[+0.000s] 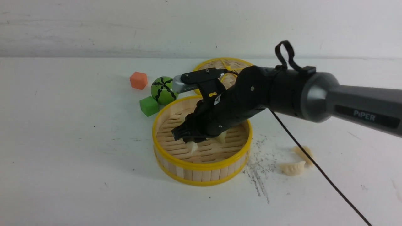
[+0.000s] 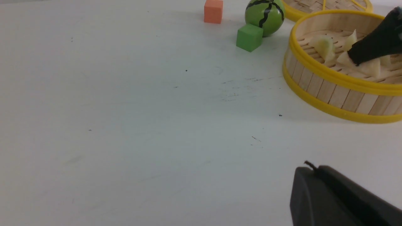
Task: Put the dumplings into the steamer on the white table.
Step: 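Place the dumpling in the bamboo steamer basket with the right gripper, then reach for and grasp a dumpling lying on the table beside the steamer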
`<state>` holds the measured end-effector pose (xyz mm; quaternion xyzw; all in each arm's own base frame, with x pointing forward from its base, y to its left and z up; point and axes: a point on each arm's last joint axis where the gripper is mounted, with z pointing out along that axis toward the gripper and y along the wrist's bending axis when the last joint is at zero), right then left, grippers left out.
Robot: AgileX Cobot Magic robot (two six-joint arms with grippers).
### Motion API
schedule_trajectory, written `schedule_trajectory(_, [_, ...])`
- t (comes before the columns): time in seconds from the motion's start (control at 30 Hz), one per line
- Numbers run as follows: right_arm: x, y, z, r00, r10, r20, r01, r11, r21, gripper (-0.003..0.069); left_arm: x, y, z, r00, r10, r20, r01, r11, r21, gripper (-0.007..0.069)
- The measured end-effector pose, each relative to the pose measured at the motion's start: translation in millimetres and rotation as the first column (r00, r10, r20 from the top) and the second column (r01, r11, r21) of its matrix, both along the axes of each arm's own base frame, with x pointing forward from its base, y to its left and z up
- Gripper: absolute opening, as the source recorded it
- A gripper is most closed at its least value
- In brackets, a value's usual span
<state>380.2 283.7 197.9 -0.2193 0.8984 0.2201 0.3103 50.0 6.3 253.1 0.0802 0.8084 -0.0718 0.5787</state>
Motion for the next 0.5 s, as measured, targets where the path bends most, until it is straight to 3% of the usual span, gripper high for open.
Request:
schedule_trajectory(0.2, [1.8, 1.1, -10.8, 1.0, -0.005, -0.016, 0.005, 1.0, -0.007, 0.0323, 0.0, 0.1, -0.3, 1.0, 0.001, -0.002, -0.001, 1.0, 0.001, -0.0012])
schedule_trajectory(0.3, [-2.5, -0.9, 8.7, 1.0, 0.002, 0.001, -0.002, 1.0, 0.011, 0.0424, 0.0, 0.1, -0.4, 1.0, 0.002, -0.003, -0.002, 1.0, 0.001, -0.0011])
schedule_trajectory(0.4, [-13.8, -15.4, 60.5, 0.996, 0.042, 0.081, -0.043, 0.999, 0.008, 0.0469, 0.0, 0.2, -0.4, 1.0, 0.002, -0.002, -0.002, 1.0, 0.002, -0.0011])
schedule_trajectory(0.5, [-29.8, -50.6, 116.2, 0.975, 0.121, 0.187, -0.099, 0.988, -0.122, 0.0477, 0.0, 0.2, -0.4, 1.0, 0.003, -0.003, -0.003, 1.0, 0.0, -0.0009])
